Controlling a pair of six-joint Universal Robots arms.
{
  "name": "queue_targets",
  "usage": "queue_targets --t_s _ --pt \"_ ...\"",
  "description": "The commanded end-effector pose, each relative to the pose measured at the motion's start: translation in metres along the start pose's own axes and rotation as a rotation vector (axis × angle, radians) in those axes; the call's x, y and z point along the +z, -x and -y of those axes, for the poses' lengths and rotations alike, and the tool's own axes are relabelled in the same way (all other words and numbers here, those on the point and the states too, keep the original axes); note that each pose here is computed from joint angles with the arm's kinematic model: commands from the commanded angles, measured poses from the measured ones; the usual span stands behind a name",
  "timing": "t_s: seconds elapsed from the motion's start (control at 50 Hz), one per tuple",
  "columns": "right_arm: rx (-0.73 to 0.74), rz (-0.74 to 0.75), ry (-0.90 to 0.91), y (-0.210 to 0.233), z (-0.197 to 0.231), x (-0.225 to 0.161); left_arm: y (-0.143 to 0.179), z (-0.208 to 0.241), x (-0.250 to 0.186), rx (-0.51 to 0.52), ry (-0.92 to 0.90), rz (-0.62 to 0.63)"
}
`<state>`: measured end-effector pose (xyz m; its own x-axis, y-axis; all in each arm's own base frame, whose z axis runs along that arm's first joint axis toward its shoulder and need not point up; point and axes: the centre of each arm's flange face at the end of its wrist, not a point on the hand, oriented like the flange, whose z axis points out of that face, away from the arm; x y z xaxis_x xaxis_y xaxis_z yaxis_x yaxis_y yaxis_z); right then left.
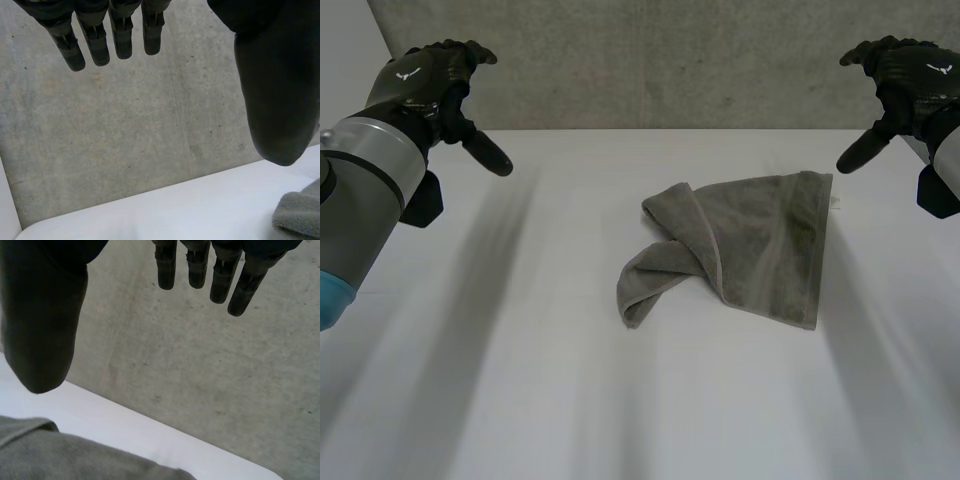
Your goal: Fold the towel.
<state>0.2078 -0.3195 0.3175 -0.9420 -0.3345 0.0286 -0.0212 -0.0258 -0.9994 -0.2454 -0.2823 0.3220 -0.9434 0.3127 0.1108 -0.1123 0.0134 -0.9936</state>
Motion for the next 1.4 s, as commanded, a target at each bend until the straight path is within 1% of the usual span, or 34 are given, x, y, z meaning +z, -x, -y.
queue_targets --t_s 0.02,0.1,0.66,0.72,0.78,0.8,0.82,0.86,0.88,0.9,0.94,0.96,0.98,1.0,1.02,1.04,1.06,1.08,1.1,1.12,1.14,1.16,1.18,1.2,1.24,1.26,1.28,1.32,1.36,1.4 --pt "-0.02 -0.021 -0.002 0.001 0.001 -0.002 -0.001 -0.006 0.001 0.001 0.038 -0.01" --pt "-0.02 -0.023 -0.002 0.001 0.001 -0.002 0.0 -0.009 0.001 0.001 0.062 -0.005" --pt "-0.006 -0.014 -0.01 0.002 0.004 -0.003 0.0 -0.017 0.005 0.007 0.071 -0.009" --pt "-0.006 -0.012 -0.007 0.003 0.002 -0.003 -0.001 -0.017 0.007 0.008 0.06 -0.015" --pt "0.002 -0.007 0.001 0.002 0.0 -0.002 -0.004 -0.017 0.011 0.008 0.04 -0.047" --pt "0.007 -0.001 0.008 0.004 -0.003 -0.002 -0.007 -0.019 0.015 0.009 0.03 -0.083" --pt "0.02 0.004 0.023 0.006 -0.007 -0.002 -0.007 -0.019 0.015 0.009 0.03 -0.083" --pt "0.035 0.024 0.043 0.012 -0.013 -0.001 -0.016 -0.029 0.023 0.017 0.038 -0.185" --pt "0.054 0.056 0.067 0.021 -0.022 0.0 -0.016 -0.029 0.023 0.017 0.038 -0.186" --pt "0.054 0.056 0.067 0.021 -0.022 0.0 -0.021 -0.035 0.027 0.021 0.048 -0.243" --pt "0.089 0.102 0.12 0.033 -0.04 0.003 -0.031 -0.051 0.039 0.018 0.07 -0.361" --pt "0.111 0.117 0.152 0.038 -0.051 0.004 -0.034 -0.058 0.046 0.016 0.078 -0.405" --pt "0.133 0.118 0.186 0.039 -0.063 0.006 -0.034 -0.058 0.046 0.016 0.078 -0.405" --pt "0.134 0.118 0.187 0.039 -0.063 0.006 -0.039 -0.07 0.056 0.014 0.091 -0.467" --pt "0.157 0.123 0.222 0.042 -0.076 0.008 -0.044 -0.083 0.066 0.013 0.108 -0.52" --pt "0.185 0.137 0.25 0.049 -0.088 0.01 -0.044 -0.083 0.066 0.013 0.108 -0.521" --pt "0.186 0.137 0.251 0.049 -0.088 0.01 -0.049 -0.091 0.071 0.019 0.109 -0.556" --pt "0.213 0.15 0.278 0.056 -0.098 0.011 -0.049 -0.091 0.071 0.02 0.109 -0.557" --pt "0.236 0.155 0.3 0.061 -0.108 0.012 -0.054 -0.101 0.077 0.03 0.109 -0.594" --pt "0.236 0.155 0.3 0.061 -0.108 0.012 -0.057 -0.112 0.084 0.05 0.105 -0.621" --pt "0.262 0.153 0.319 0.062 -0.117 0.015 -0.057 -0.112 0.084 0.051 0.105 -0.621" --pt "0.286 0.153 0.338 0.065 -0.128 0.017 -0.059 -0.122 0.09 0.074 0.095 -0.642" --pt "0.286 0.153 0.338 0.065 -0.128 0.017 -0.062 -0.131 0.095 0.101 0.08 -0.655" --pt "0.308 0.148 0.348 0.066 -0.135 0.019 -0.062 -0.131 0.095 0.101 0.08 -0.655" --pt "0.335 0.143 0.363 0.068 -0.144 0.02 -0.068 -0.151 0.103 0.139 0.061 -0.683" --pt "0.366 0.142 0.375 0.07 -0.151 0.02 -0.068 -0.151 0.103 0.139 0.061 -0.683" --pt "0.366 0.142 0.376 0.07 -0.151 0.02 -0.071 -0.159 0.106 0.15 0.05 -0.691" --pt "0.428 0.141 0.406 0.077 -0.167 0.021 -0.073 -0.167 0.108 0.157 0.039 -0.698" --pt "0.446 0.142 0.417 0.079 -0.172 0.021 -0.075 -0.175 0.111 0.165 0.025 -0.708" --pt "0.456 0.14 0.429 0.082 -0.178 0.02 -0.084 -0.186 0.111 0.181 -0.014 -0.747"
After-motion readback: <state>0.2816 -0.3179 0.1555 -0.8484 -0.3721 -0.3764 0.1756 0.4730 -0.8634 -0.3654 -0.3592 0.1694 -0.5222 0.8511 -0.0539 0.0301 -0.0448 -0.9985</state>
